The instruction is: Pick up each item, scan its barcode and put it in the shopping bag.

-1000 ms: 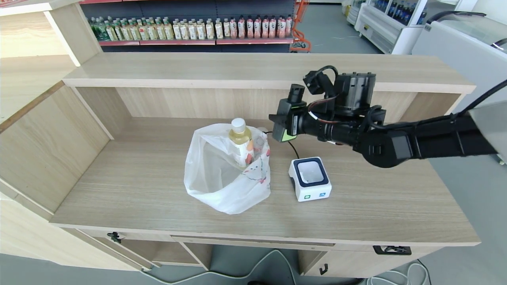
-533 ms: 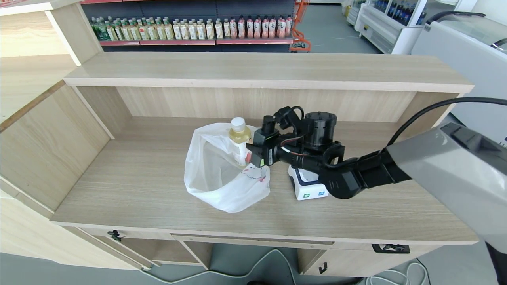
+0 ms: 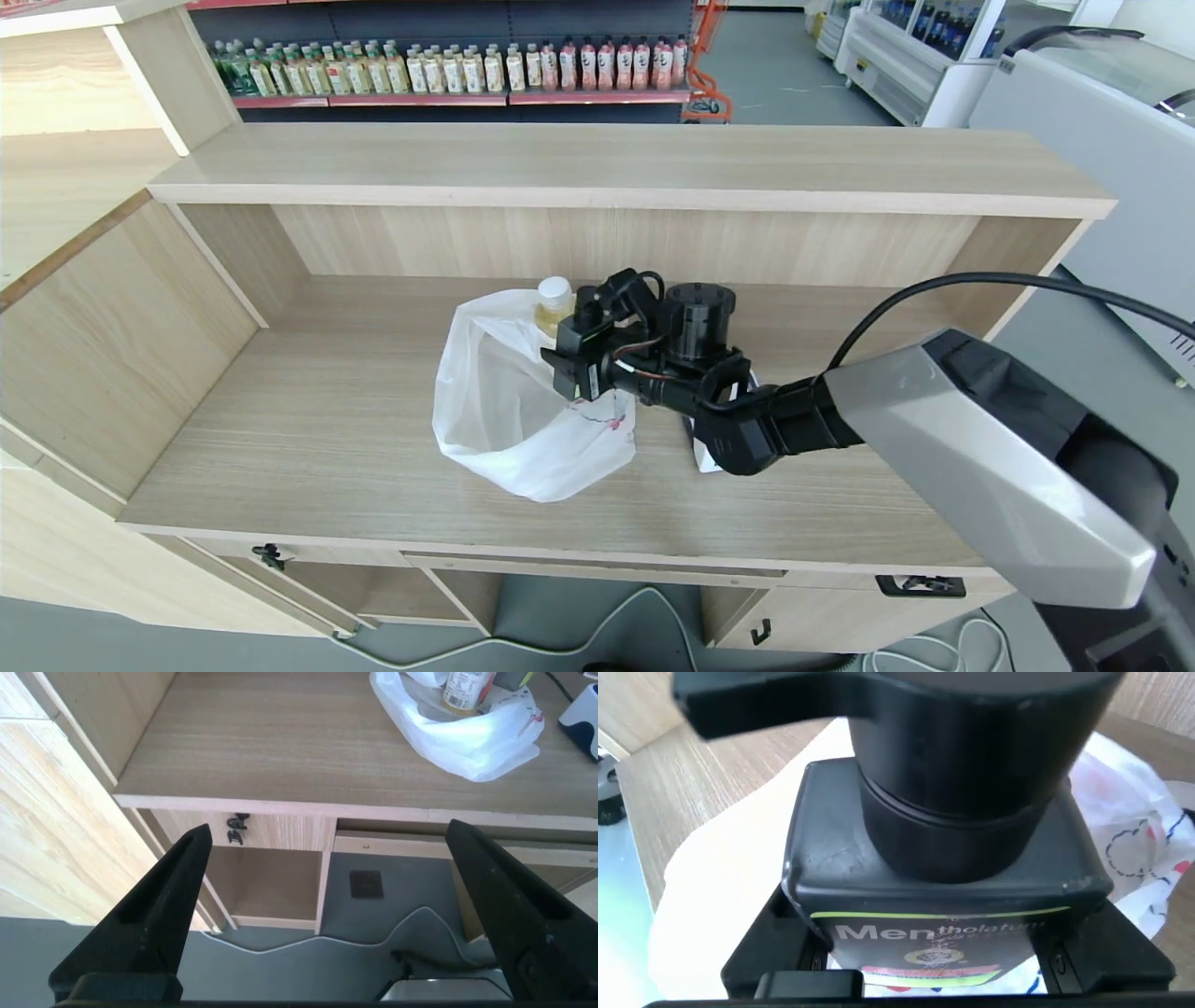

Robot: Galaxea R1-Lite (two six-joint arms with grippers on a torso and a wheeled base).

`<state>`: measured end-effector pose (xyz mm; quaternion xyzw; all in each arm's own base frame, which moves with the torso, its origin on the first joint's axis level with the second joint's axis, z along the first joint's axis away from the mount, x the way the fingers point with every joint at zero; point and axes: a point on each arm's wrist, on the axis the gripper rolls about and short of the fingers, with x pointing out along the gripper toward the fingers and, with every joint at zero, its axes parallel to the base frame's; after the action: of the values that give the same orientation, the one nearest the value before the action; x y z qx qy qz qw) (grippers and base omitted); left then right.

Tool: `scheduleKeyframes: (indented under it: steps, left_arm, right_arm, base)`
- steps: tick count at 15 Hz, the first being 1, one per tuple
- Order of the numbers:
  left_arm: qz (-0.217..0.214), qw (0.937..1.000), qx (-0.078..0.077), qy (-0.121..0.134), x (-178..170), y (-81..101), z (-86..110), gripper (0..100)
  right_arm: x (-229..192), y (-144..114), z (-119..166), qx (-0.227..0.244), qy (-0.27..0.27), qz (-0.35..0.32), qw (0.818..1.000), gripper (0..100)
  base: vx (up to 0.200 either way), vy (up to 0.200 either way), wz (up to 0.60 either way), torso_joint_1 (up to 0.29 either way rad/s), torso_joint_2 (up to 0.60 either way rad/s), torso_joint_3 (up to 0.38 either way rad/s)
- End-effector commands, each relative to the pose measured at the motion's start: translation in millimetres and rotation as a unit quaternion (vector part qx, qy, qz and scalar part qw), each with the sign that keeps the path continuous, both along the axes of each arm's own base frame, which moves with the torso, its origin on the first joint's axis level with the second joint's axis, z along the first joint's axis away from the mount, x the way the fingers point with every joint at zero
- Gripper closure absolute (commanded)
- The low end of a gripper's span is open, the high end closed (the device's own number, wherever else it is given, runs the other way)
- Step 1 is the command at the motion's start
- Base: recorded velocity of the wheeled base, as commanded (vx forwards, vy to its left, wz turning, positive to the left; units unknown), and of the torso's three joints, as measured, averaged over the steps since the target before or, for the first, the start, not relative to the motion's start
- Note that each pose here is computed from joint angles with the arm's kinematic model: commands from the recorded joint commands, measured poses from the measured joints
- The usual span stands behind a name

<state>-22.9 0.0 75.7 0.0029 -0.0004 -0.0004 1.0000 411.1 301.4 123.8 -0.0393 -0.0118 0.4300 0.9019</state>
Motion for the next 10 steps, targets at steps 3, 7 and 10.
scheduleKeyframes:
  steps: [3, 7, 10]
  left_arm:
    - [0.000, 1.0000, 0.000, 0.000, 0, 0.0, -0.2, 0]
    - [0.000, 1.0000, 0.000, 0.000, 0, 0.0, -0.2, 0]
    - [0.000, 1.0000, 0.000, 0.000, 0, 0.0, 0.2, 0]
  right_arm:
    - [8, 9, -31, -0.011, 0.014, 0.004, 1.000, 100]
    - [14, 13, -38, -0.012, 0.009, 0.004, 1.000, 100]
    - [13, 13, -37, -0.015, 0.006, 0.003, 1.000, 100]
  base:
    - [0.000, 0.000, 0.00, 0.000, 0.00, 0.000]
    - [0.000, 0.000, 0.00, 0.000, 0.00, 0.000]
    - [0.000, 0.000, 0.00, 0.000, 0.00, 0.000]
